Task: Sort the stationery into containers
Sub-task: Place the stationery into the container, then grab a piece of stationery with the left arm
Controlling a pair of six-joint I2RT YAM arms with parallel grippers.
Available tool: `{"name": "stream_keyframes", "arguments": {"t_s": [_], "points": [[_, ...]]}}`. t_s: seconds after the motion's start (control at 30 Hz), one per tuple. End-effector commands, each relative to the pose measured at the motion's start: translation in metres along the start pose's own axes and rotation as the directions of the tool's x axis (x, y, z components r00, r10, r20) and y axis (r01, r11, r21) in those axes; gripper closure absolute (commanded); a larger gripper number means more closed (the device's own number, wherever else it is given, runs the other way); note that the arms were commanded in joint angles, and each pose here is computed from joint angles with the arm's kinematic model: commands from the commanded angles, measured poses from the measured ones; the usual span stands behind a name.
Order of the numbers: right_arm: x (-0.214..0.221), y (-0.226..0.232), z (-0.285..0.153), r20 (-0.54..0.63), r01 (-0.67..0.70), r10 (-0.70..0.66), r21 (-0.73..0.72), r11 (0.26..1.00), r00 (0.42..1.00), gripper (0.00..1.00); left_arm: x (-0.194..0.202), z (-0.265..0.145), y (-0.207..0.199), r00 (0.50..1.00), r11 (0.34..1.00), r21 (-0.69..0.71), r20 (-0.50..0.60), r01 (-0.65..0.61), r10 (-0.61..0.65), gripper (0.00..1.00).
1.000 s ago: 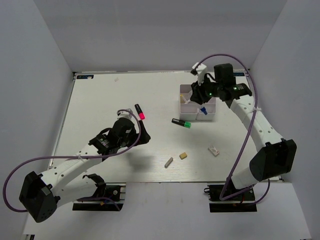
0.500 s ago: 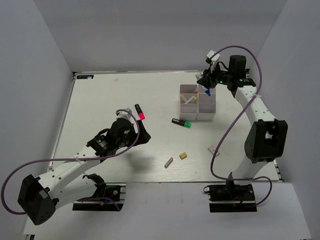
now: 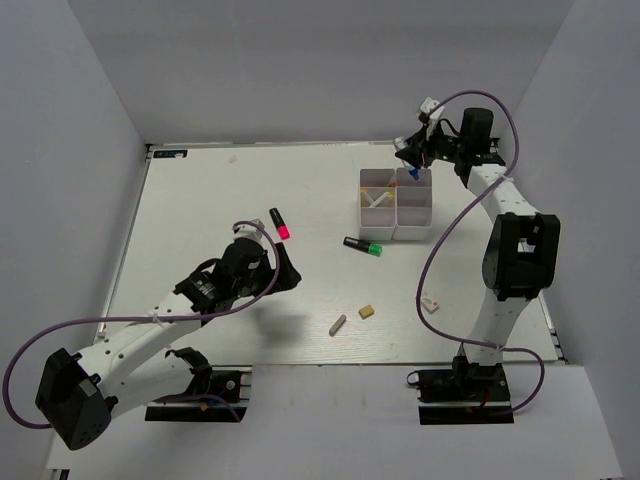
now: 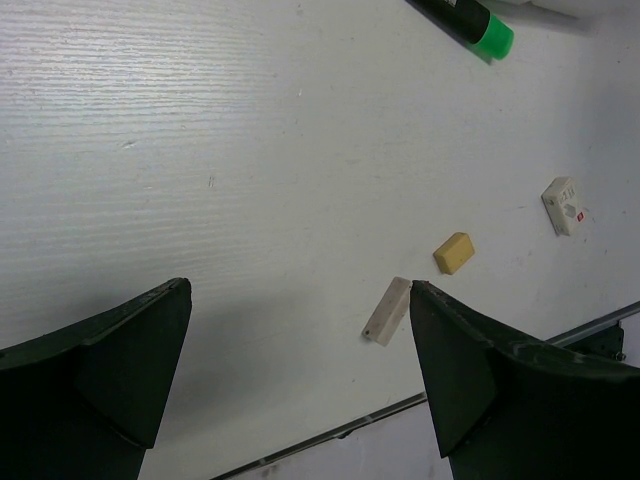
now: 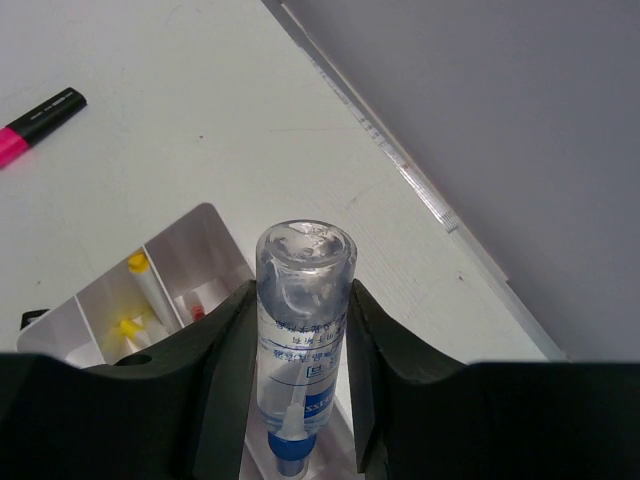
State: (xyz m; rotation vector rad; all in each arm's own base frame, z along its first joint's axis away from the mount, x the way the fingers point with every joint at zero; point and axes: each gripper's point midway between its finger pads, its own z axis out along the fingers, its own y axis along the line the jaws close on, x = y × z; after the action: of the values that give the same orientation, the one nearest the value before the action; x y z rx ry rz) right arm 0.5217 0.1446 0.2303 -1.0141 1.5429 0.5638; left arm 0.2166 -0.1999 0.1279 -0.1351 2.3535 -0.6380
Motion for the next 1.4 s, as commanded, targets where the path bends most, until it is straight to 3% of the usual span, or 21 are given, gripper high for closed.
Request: {"name": "stream_keyframes", "arguments": {"t_s": [0.0,0.17,0.4,0.57,0.8,0.97,1.07,1.17,1.2,1.27,1.3,1.37], "points": [[-0.030,-0.018,-0.003,0.102,0.101,-0.101,0.007,0.995,0.990,1.00,0.001,-0.001,0.001,1.000,1.000,-0.001,-0.002,0.007,-0.007,0.00],[-0.006,-0.012,0.003,0.083,0.099,-0.095,-0.043,0.994,0.992,1.00,-0.001,0.000,-0.001,1.000,1.000,-0.008,-0.008,0.015,-0.015,0.00],[0.014,-0.004,-0.012,0.066,0.056,-0.051,-0.075,0.996,0.997,0.63,-0.015,0.002,-0.003,0.999,0.999,-0.045,0.026,0.024,-0.023,0.00],[0.017,0.002,-0.022,0.056,0.046,-0.042,-0.079,0.996,0.998,0.57,-0.007,0.016,0.000,1.000,0.997,-0.074,-0.016,0.025,-0.026,0.00],[0.019,0.010,-0.032,0.040,0.044,-0.041,-0.086,0.995,0.998,0.41,-0.019,0.025,-0.007,1.000,0.996,-0.089,0.005,0.026,-0.025,0.00],[0.004,0.011,-0.040,0.048,0.054,-0.051,-0.068,0.996,0.998,0.38,-0.032,0.036,-0.006,1.000,0.988,-0.151,0.014,0.025,-0.023,0.00],[-0.013,0.004,-0.053,0.034,0.049,-0.049,0.016,0.999,0.998,0.40,-0.042,0.047,0.000,1.000,0.977,-0.213,0.010,0.021,-0.019,0.00],[-0.057,0.007,-0.079,0.103,0.130,-0.144,0.131,0.983,0.984,0.40,-0.059,0.056,0.007,0.999,0.968,-0.248,0.030,0.036,-0.029,0.03],[-0.056,0.005,-0.084,0.102,0.081,-0.100,0.173,0.982,0.990,0.40,-0.058,0.059,0.012,0.999,0.964,-0.263,0.023,0.030,-0.025,0.05],[-0.057,0.001,-0.101,0.091,0.021,-0.050,0.298,0.954,0.995,0.26,-0.072,0.067,0.018,0.998,0.958,-0.282,0.042,0.058,-0.048,0.06],[-0.048,0.007,-0.103,0.086,-0.078,0.054,0.302,0.950,0.995,0.23,-0.081,0.070,0.017,0.998,0.958,-0.282,0.053,0.059,-0.046,0.08],[-0.040,0.029,-0.106,0.029,-0.152,0.149,0.205,0.967,0.988,0.32,-0.089,0.081,0.030,0.998,0.945,-0.322,0.046,0.060,-0.048,0.11]]}}
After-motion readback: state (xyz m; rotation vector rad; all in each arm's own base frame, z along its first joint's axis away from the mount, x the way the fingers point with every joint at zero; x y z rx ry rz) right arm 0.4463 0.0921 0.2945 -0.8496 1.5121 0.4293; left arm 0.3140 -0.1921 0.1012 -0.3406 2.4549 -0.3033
